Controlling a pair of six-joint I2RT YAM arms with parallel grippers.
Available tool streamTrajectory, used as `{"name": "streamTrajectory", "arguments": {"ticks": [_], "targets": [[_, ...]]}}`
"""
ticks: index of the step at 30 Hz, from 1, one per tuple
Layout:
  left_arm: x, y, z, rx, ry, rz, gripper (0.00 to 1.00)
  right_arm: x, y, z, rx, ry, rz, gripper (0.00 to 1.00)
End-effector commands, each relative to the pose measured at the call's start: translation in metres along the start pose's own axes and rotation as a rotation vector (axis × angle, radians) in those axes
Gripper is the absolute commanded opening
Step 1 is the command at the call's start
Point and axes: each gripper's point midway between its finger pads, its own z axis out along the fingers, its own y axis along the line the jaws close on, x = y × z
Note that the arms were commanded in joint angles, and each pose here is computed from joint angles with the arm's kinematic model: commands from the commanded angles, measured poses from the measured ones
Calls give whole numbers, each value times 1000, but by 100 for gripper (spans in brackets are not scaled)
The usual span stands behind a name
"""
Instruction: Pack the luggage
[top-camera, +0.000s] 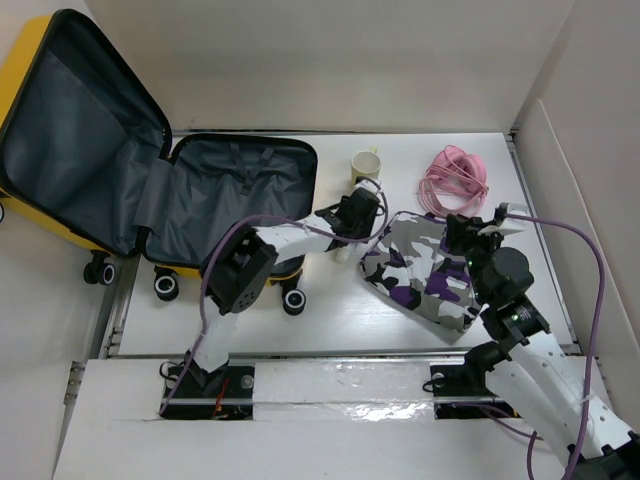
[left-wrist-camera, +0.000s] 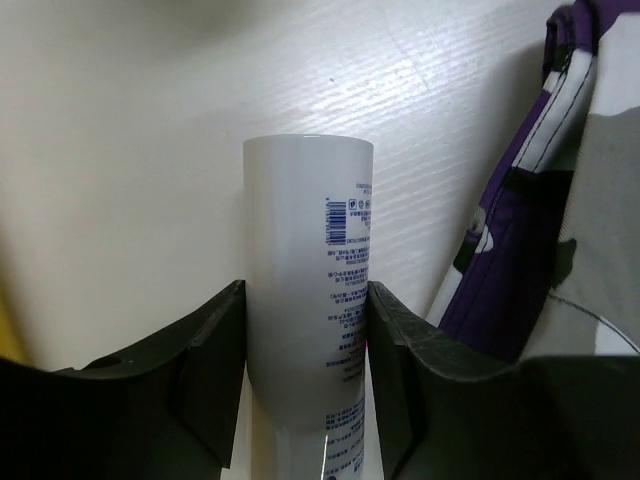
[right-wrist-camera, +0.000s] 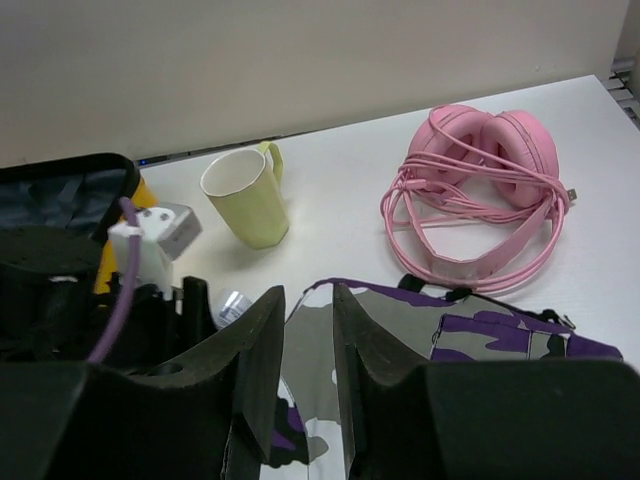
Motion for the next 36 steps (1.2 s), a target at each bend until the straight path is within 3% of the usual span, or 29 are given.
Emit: {"name": "streamTrajectory", "arguments": {"ticks": [1,3,6,12,15,18,19,20,22,24,25,26,27,29,30,31,32,33,34,36], "targets": [[-114,22,-89,18,-319,-121,0,-16,8,2,-41,-52,3,32],[-147,36,-129,34,-436,-180,2,-16,8,2,-39,-44,-4,32],[-163,79,-162,-16,-522,-282,6,-12,10,5,-46,-41,-3,33],[-143,188,-185,-97,-622,-552,17,-6,17,10,-79,-16,-14,34],[-120,206,-171,-119,-579,-594,23,-5,23,11,-109,-2,-27,34],[-110,205,-157,-131,-532,-596,40,-2,20,13,-92,0,-26,35],[-109,205,-154,-128,-525,-602,58,-2,22,13,-103,3,-28,35],[-107,204,-153,-127,-524,-604,65,-1,22,13,-103,7,-32,35],[-114,200,-156,-91,-547,-603,72,-2,20,12,-95,9,-41,35],[-120,196,-160,-70,-556,-597,72,-1,19,13,-86,1,-31,22],[-122,189,-163,-64,-564,-586,72,0,19,14,-87,0,-26,16],[-124,172,-168,-45,-573,-546,69,2,20,15,-94,12,-31,4],[-127,163,-171,-33,-585,-530,66,2,21,15,-96,17,-40,0],[-127,134,-171,35,-575,-493,58,6,14,16,-54,35,-42,0],[-124,100,-171,109,-553,-448,53,7,12,17,-41,34,-38,0],[-117,63,-170,176,-518,-403,41,6,10,18,-32,27,-32,0],[-116,61,-165,175,-507,-400,37,7,10,18,-29,31,-34,0],[-104,26,-167,232,-475,-353,31,4,9,17,-27,26,-35,0],[-100,11,-166,245,-460,-338,17,3,5,16,-5,20,-34,0],[-78,-17,-151,280,-386,-298,5,2,-2,13,28,12,-33,0]]}}
